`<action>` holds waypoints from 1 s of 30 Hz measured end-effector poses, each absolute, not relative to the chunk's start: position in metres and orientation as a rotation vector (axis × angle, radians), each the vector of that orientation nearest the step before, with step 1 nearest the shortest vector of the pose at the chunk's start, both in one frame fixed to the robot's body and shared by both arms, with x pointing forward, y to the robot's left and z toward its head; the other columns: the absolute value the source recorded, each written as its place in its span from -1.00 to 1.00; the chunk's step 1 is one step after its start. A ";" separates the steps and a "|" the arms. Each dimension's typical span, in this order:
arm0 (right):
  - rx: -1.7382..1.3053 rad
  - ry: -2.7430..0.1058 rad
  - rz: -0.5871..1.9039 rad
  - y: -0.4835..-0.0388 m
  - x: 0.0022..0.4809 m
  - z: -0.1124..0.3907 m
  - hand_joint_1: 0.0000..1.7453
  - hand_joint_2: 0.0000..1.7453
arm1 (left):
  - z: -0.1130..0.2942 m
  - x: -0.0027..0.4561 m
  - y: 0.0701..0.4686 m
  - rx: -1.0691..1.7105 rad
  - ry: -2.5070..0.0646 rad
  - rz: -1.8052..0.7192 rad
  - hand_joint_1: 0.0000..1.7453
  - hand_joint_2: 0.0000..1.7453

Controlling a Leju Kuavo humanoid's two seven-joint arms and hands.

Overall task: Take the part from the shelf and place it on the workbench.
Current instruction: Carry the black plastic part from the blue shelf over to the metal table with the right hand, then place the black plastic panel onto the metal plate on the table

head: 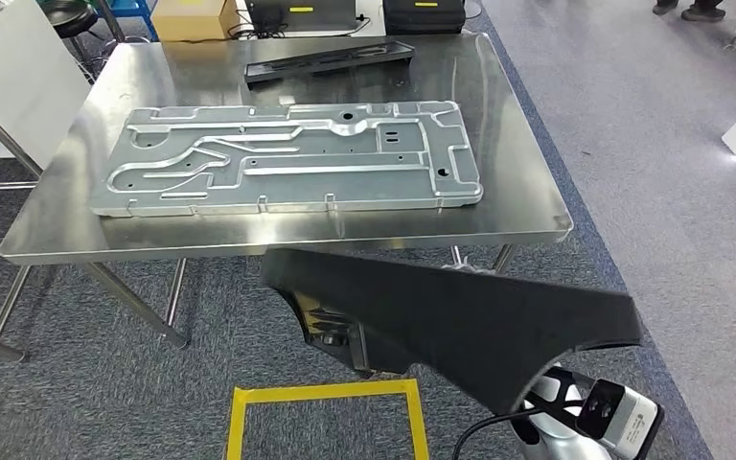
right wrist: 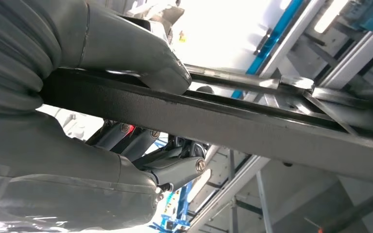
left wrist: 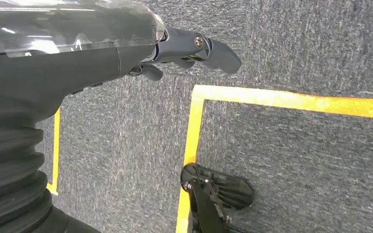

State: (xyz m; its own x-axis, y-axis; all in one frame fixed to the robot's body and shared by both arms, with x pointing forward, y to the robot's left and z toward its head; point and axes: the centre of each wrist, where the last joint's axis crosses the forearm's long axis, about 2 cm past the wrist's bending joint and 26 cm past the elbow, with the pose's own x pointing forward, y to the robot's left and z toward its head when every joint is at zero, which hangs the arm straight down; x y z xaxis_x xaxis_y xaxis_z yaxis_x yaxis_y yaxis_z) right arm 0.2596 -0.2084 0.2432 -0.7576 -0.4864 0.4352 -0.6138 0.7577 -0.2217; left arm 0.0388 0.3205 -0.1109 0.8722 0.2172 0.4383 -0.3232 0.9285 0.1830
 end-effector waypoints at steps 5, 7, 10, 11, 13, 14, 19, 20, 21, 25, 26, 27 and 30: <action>0.859 -2.617 0.500 -0.208 0.261 0.248 0.98 1.00 | -0.111 0.041 0.323 0.259 -0.434 0.280 -1.00 1.00; 0.861 -2.617 0.496 -0.208 0.261 0.248 0.98 1.00 | -0.111 0.040 0.323 0.261 -0.433 0.278 -1.00 1.00; 0.861 -2.615 0.491 -0.208 0.260 0.247 0.98 1.00 | -0.111 0.038 0.324 0.264 -0.427 0.277 -1.00 1.00; 0.861 -2.616 0.490 -0.208 0.259 0.247 0.98 1.00 | -0.111 0.037 0.324 0.266 -0.426 0.277 -1.00 1.00; 0.862 -2.619 0.488 -0.208 0.259 0.247 0.98 1.00 | -0.111 0.037 0.325 0.268 -0.426 0.276 -1.00 1.00; 0.862 -2.619 0.486 -0.209 0.258 0.246 0.98 1.00 | -0.111 0.037 0.325 0.269 -0.425 0.276 -1.00 1.00; 0.861 -2.631 0.480 -0.210 0.256 0.248 0.98 1.00 | -0.111 0.037 0.326 0.271 -0.426 0.276 -1.00 1.00; 0.860 -2.634 0.479 -0.210 0.256 0.248 0.98 1.00 | -0.111 0.038 0.326 0.271 -0.428 0.276 -1.00 1.00; 0.860 -2.634 0.477 -0.211 0.256 0.248 0.98 1.00 | -0.111 0.038 0.326 0.271 -0.429 0.276 -1.00 1.00; 0.858 -2.632 0.468 -0.212 0.252 0.246 0.98 1.00 | -0.111 0.037 0.327 0.272 -0.427 0.276 -1.00 1.00; 0.857 -2.635 0.468 -0.212 0.252 0.247 0.98 1.00 | -0.111 0.037 0.327 0.272 -0.427 0.276 -1.00 1.00; 0.855 -2.637 0.468 -0.212 0.251 0.247 0.98 1.00 | -0.111 0.037 0.327 0.272 -0.428 0.276 -1.00 1.00; 0.848 -2.645 0.470 -0.213 0.248 0.247 0.98 1.00 | -0.111 0.039 0.327 0.272 -0.431 0.276 -1.00 1.00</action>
